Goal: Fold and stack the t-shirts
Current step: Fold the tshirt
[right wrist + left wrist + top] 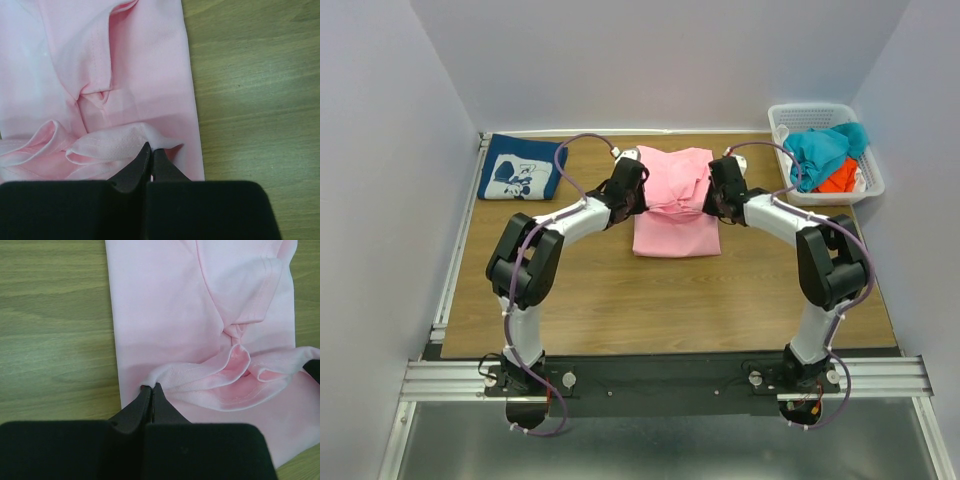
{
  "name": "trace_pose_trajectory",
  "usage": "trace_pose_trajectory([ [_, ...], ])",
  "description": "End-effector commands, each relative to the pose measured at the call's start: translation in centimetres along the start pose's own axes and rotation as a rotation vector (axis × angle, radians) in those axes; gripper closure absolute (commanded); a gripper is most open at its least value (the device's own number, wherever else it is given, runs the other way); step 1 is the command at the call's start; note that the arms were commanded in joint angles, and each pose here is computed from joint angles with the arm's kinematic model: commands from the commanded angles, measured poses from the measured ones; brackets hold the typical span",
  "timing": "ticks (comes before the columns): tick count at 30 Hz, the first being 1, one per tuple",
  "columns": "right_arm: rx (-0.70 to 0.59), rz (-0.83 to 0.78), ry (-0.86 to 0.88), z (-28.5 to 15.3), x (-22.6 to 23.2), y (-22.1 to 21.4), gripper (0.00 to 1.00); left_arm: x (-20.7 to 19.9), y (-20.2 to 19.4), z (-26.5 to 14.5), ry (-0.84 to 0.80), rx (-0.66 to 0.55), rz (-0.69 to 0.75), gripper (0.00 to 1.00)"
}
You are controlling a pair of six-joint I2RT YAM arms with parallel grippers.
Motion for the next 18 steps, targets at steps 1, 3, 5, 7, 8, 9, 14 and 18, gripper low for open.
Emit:
trace_pose_trajectory([
  [1,-0.007,-0.009,0.013,1.0,0.2,0.8,0.95,0.0,0.0,0.8,-0.011,0.020,0.015,1.00],
  [3,-0.004,-0.010,0.011,1.3,0.1,0.9,0.95,0.0,0.2,1.0,-0.013,0.020,0.015,0.99],
  [5,0.002,-0.012,0.009,1.6,0.0,0.8,0.90,0.2,0.2,1.2,-0.006,0.023,0.013,0.89],
  [7,-0.002,-0.010,0.009,1.7,0.0,1.0,0.85,0.2,0.5,1.1,-0.007,0.020,0.014,0.79],
  [8,-0.008,-0.007,0.001,1.7,-0.1,1.2,0.76,0.1,0.9,1.0,-0.004,0.010,0.009,0.64],
  [9,-0.015,-0.008,-0.006,1.7,-0.2,1.5,0.67,0.1,1.0,0.9,-0.002,0.008,0.011,0.57],
  [14,-0.093,-0.010,0.016,-0.3,0.3,4.7,0.22,-1.5,3.3,-0.3,-0.040,-0.041,0.017,0.27],
  [18,-0.125,-0.025,0.093,-2.9,1.2,5.8,0.00,-1.9,4.2,-1.9,-0.054,-0.067,0.001,0.11],
])
Point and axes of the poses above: each gripper's point midway between its finger pads, its own z axis out along the fingers, its own x axis along the line the jaws close on, y = z × x, the point moved 1 cm from there along -z, back along the fingers, and after that the axes turned 10 degrees about -z, right-handed, at the moved point
